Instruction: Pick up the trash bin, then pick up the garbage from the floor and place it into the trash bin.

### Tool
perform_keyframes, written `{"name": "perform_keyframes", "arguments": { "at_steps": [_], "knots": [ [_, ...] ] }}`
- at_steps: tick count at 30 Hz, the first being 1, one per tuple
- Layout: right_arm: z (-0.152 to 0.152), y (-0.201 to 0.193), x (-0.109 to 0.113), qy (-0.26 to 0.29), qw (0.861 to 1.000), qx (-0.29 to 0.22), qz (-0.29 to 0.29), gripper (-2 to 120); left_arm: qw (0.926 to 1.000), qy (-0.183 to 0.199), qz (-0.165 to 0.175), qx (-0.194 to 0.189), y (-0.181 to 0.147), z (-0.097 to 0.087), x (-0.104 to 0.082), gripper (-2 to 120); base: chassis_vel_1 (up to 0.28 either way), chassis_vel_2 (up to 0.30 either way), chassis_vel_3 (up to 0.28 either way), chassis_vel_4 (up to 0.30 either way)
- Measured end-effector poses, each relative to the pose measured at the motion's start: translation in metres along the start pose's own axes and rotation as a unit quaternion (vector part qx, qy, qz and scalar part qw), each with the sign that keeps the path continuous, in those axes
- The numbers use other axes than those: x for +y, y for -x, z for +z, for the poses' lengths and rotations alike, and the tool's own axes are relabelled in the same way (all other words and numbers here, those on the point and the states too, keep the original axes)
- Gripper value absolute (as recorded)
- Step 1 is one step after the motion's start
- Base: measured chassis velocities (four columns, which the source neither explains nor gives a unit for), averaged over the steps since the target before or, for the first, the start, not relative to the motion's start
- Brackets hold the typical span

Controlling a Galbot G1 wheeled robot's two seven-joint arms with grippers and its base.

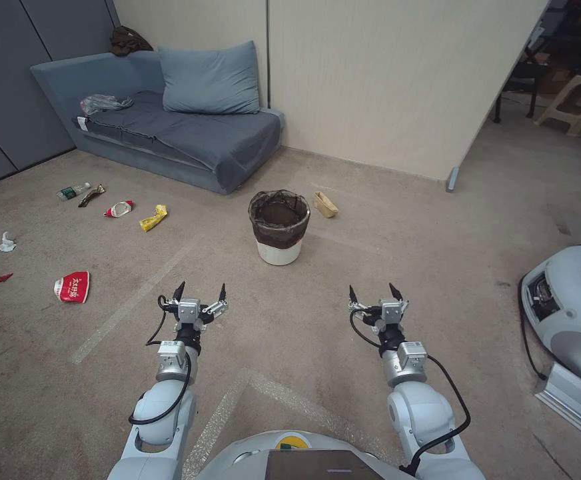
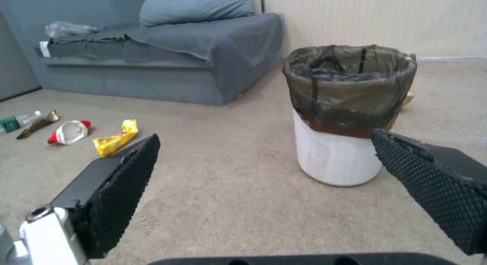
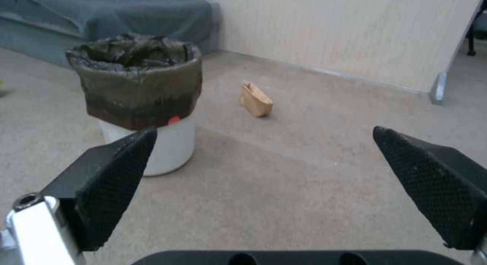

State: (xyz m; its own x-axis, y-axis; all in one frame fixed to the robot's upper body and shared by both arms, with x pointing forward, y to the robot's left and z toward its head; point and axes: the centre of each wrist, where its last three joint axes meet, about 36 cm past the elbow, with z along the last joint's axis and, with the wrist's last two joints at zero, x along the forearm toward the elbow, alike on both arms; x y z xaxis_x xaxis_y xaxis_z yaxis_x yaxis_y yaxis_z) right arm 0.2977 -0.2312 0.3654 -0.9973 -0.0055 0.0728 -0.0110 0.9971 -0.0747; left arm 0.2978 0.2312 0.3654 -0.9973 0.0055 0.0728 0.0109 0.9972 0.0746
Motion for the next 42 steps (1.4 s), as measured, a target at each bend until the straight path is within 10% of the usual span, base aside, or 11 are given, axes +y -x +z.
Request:
{"name": "perform_keyframes", "arguments": {
  "at_steps": [20,30,42],
  "knots": [
    [-0.001,-0.001,0.000,0.001,1.000,0.000,0.002,100,1.0000,-0.001,-0.001,0.002,0.000,-0.002,0.001,100,0.000,0.000,0.000,0.000],
    [-0.057,-0.033,-0.001,0.051,0.996,-0.020,0.069,100,0.9973,-0.019,-0.046,0.054,-0.008,-0.056,0.023,100,0.000,0.000,0.000,0.000],
    [-0.050,-0.032,0.002,0.058,0.995,-0.020,0.078,100,0.9890,-0.030,-0.079,0.121,-0.030,-0.125,0.041,100,0.000,0.000,0.000,0.000]
  ]
}}
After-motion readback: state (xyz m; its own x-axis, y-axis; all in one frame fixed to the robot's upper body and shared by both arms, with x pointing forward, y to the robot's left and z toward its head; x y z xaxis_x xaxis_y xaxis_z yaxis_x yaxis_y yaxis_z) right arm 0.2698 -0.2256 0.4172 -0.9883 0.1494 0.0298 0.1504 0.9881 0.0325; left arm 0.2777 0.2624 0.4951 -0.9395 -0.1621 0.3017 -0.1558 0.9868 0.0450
